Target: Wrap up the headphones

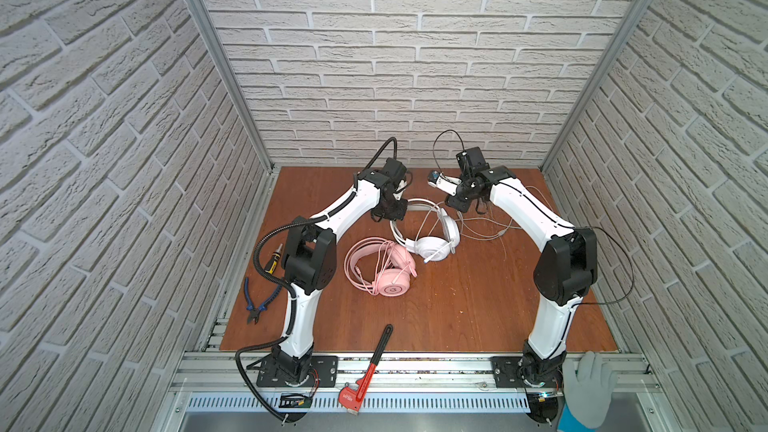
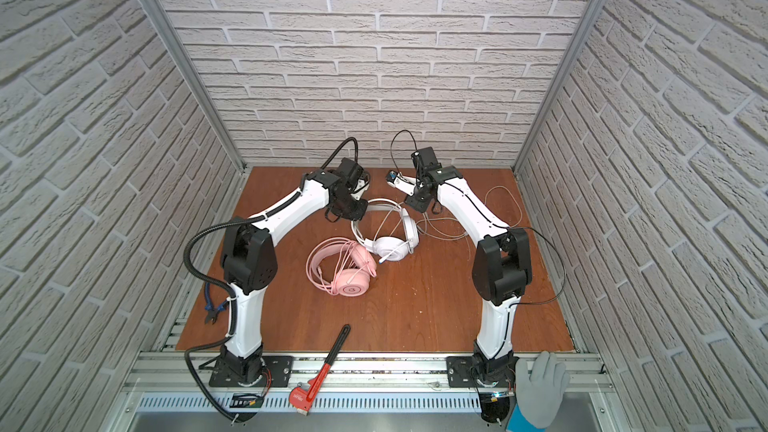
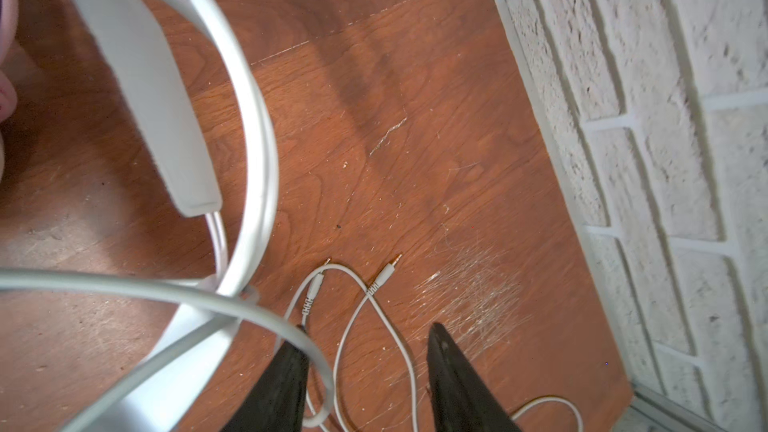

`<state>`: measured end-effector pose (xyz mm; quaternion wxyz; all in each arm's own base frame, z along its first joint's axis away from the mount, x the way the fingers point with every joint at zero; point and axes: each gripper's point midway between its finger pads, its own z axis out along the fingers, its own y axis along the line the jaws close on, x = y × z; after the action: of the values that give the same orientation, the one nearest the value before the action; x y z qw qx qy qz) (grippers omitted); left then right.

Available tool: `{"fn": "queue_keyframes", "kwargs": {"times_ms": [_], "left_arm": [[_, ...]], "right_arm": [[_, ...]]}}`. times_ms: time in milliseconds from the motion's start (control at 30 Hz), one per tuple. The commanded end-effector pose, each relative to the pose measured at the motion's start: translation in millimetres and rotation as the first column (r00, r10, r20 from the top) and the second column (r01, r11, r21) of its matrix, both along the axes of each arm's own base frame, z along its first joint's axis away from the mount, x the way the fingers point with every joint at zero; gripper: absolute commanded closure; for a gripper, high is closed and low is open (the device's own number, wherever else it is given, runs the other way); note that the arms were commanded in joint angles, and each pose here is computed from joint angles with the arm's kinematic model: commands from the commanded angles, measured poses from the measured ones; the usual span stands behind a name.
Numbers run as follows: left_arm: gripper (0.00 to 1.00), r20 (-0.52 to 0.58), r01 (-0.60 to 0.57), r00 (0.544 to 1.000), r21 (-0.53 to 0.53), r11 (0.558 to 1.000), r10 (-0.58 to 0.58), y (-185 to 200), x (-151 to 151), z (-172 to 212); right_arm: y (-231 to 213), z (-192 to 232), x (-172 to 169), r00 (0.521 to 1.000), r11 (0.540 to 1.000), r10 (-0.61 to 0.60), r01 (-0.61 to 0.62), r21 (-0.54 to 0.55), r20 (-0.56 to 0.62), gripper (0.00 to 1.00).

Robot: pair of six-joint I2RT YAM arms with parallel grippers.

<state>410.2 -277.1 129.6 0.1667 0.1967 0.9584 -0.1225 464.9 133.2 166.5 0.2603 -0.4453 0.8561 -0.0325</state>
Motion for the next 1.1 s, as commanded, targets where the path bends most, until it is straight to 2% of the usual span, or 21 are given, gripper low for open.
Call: {"fn": "queue_keyframes", "kwargs": {"times_ms": [0, 200, 400, 633, 733, 1067], "left_arm": [[1.0, 0.068, 0.065, 0.996, -0.129, 0.99, -0.057, -14, -2, 41], [1.0, 0.08, 0.089, 0.994, -0.195, 0.977, -0.075, -20, -6, 52], [1.0, 0.097, 0.08, 0.994, -0.298, 0.951, -0.053, -27, -3, 72], [1.0, 0.126, 0.076, 0.992, -0.376, 0.923, -0.03, -30, -1, 97], [1.0, 0.131, 0.073, 0.991, -0.407, 0.911, -0.02, -32, -1, 105], [1.0, 0.172, 0.047, 0.984, -0.487, 0.872, 0.043, -28, 2, 138]], "right_arm": [[6, -9, -4, 0.992, 0.98, -0.102, 0.113, 0.166, -0.073, 0.52], [6, -19, -3, 0.973, 0.916, -0.19, 0.225, 0.331, -0.133, 0.5], [8, -39, -8, 0.945, 0.85, -0.225, 0.309, 0.426, -0.237, 0.48], [12, -64, -8, 0.903, 0.759, -0.281, 0.417, 0.5, -0.326, 0.48], [16, -70, -8, 0.899, 0.729, -0.28, 0.427, 0.535, -0.337, 0.48], [19, -84, -8, 0.859, 0.688, -0.297, 0.496, 0.53, -0.418, 0.51]]}}
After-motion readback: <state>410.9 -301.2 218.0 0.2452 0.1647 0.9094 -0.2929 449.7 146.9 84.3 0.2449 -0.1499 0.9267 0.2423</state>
